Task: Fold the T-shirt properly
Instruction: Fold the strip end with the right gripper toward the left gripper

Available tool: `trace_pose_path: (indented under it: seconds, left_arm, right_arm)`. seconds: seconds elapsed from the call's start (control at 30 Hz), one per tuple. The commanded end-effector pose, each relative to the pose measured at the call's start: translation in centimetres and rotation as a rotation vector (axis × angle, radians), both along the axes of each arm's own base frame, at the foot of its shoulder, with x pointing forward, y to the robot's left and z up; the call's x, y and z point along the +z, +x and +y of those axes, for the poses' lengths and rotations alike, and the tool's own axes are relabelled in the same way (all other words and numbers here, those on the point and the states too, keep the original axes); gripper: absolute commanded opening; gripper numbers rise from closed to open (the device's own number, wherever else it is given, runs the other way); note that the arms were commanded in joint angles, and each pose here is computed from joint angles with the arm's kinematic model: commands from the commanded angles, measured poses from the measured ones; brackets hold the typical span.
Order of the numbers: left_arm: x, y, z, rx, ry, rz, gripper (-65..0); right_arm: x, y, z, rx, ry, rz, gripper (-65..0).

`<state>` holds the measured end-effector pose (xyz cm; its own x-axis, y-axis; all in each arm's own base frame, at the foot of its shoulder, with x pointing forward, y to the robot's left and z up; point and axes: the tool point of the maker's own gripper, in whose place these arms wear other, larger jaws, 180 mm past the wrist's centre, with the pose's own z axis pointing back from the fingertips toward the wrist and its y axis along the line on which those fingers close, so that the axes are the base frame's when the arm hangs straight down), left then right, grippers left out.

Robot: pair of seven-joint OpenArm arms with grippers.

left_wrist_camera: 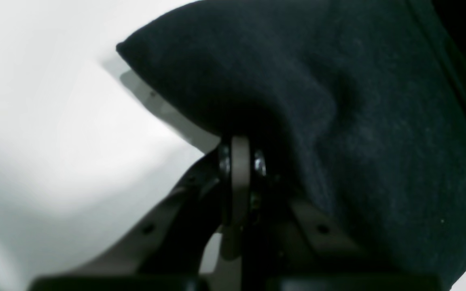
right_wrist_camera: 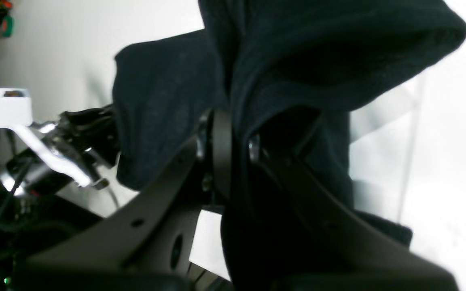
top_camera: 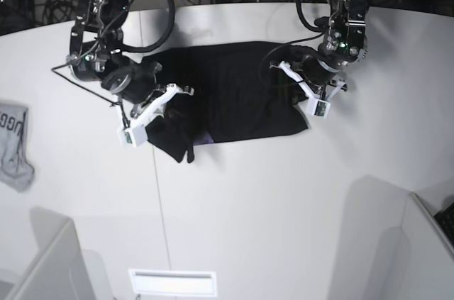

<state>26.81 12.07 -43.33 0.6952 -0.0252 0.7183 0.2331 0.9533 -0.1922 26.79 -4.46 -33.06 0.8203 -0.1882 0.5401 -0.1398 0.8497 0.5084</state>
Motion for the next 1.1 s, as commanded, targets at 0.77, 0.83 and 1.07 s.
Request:
trace_pose_path:
  seconds: [0.77,0.83,1.07]
  left_arm:
    - [-0.4,-0.9,0.3,-0.005,0.018,0.023,-65.0]
    - [-0.3,-0.9,0.3,-0.004,0.018,0.023,-65.0]
    - [-0.4,-0.9,0.4,-0.004,0.019,0.024,-65.0]
  right_arm:
    - [4.4,-0.2,9.1,0.105,0.246,-0.094,-65.0]
    - [4.4,0.1,9.4,0.09,0.236,-0.097,-65.0]
    - [3.9,-0.2,11.0,0.138,0.17,-0.11,-65.0]
